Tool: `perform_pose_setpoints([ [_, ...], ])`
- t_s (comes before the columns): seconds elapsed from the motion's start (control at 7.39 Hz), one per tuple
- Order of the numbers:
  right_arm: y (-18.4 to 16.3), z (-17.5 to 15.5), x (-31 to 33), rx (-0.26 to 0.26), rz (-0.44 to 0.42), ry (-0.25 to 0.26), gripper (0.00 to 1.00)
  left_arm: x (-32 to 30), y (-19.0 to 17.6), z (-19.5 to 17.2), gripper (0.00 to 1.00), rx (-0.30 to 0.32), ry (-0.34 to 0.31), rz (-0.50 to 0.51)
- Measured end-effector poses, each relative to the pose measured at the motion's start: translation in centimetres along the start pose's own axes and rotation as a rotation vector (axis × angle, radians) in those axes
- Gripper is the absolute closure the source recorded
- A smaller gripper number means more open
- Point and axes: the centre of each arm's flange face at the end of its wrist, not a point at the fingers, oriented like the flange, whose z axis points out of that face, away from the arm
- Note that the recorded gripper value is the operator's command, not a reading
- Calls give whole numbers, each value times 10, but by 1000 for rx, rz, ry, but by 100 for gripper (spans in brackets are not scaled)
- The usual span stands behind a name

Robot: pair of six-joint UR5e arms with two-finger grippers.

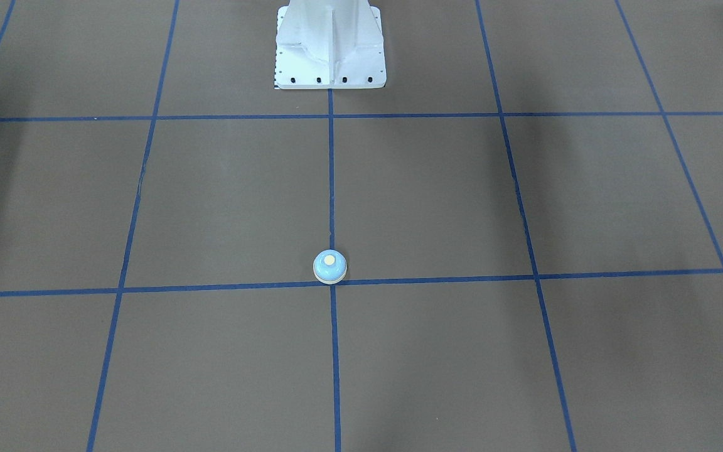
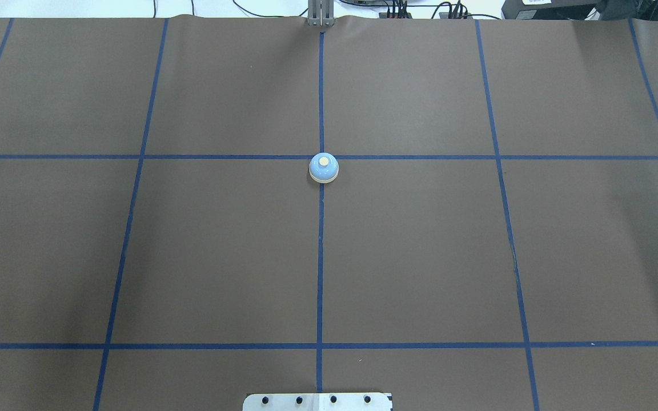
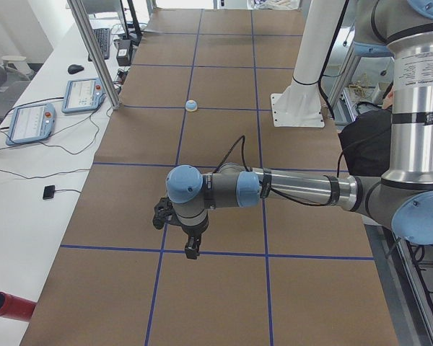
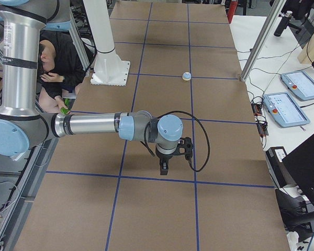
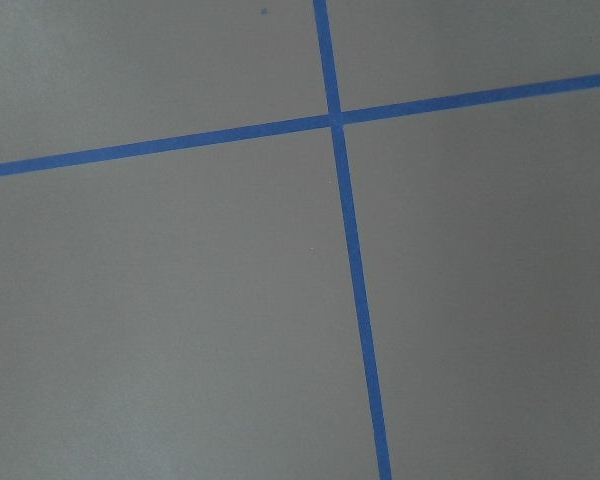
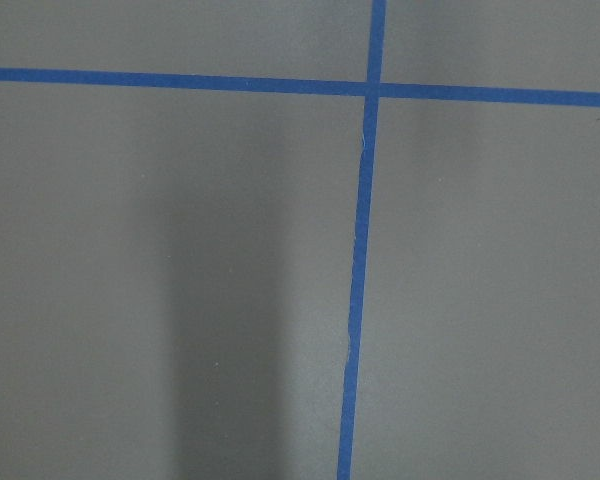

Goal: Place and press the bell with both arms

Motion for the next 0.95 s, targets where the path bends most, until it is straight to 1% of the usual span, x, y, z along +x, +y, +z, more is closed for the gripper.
perform_pose_setpoints([
  [0.95,0,-1,-1,2,0,0,1,-2,0,3,0,-6,-3,-2],
])
